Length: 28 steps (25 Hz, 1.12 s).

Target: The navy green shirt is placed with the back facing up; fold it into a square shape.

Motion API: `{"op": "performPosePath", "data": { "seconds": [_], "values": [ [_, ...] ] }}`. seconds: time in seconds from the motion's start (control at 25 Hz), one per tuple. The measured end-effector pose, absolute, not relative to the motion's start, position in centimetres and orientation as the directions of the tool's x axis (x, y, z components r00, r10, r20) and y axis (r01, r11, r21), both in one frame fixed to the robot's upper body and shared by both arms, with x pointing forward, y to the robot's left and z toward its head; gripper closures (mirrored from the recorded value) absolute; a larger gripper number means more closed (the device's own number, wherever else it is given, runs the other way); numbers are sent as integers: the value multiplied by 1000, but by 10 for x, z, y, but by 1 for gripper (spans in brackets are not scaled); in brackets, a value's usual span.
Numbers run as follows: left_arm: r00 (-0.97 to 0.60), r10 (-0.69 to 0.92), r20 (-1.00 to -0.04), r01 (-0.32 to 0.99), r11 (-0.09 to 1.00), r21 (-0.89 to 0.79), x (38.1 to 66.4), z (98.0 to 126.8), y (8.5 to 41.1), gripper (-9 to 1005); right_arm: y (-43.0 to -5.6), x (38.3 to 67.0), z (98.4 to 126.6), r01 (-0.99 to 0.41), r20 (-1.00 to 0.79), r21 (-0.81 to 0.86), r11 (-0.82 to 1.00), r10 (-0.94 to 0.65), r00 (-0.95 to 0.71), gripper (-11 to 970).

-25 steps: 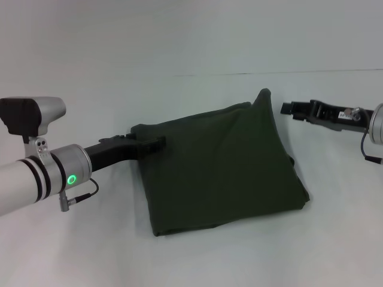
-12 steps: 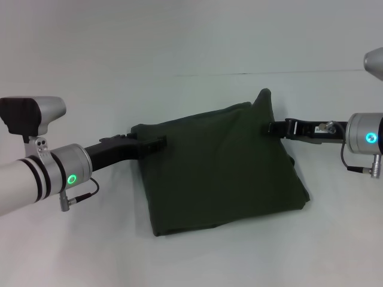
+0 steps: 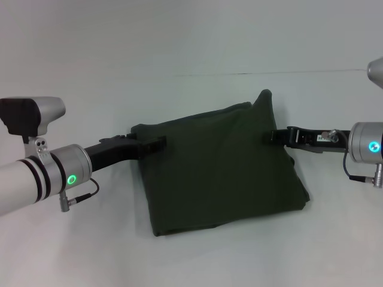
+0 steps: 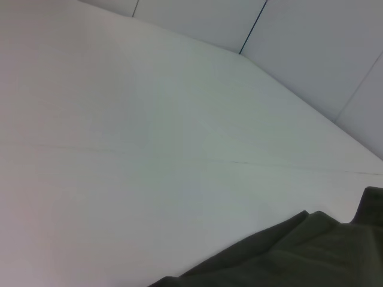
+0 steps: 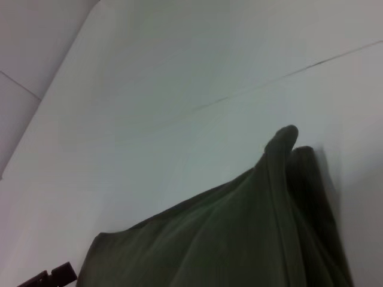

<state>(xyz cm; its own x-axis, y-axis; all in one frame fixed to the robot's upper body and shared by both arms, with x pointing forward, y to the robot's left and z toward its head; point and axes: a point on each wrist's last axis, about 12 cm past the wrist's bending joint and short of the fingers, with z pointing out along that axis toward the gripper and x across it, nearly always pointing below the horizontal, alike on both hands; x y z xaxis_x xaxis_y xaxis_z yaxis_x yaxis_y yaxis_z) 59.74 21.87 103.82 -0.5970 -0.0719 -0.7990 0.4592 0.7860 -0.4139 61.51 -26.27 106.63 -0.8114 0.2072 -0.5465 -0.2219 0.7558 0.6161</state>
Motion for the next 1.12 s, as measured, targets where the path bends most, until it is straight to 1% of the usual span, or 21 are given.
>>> {"op": "performPosePath", "data": {
  "seconds": [0.56,0.76,0.96,1.12],
  "values": [
    [-599,-74,-797,457,786,-416,597,1038,218,109,-268,609,1062,-205,-533,627,751,222,-817,601],
    [-599,-75,-797,456,787,-416,597,1038,218,109,-271,607,1063,-210,-529,637,741,223,-818,806],
    [-599,-75,-798,454,789,-414,598,1038,219,108,-275,605,1063,-199,-525,647,736,240,-816,930],
    [-598,-75,-798,453,789,-415,598,1038,219,108,-278,603,1062,-189,-522,650,736,251,-815,909]
  ]
}}
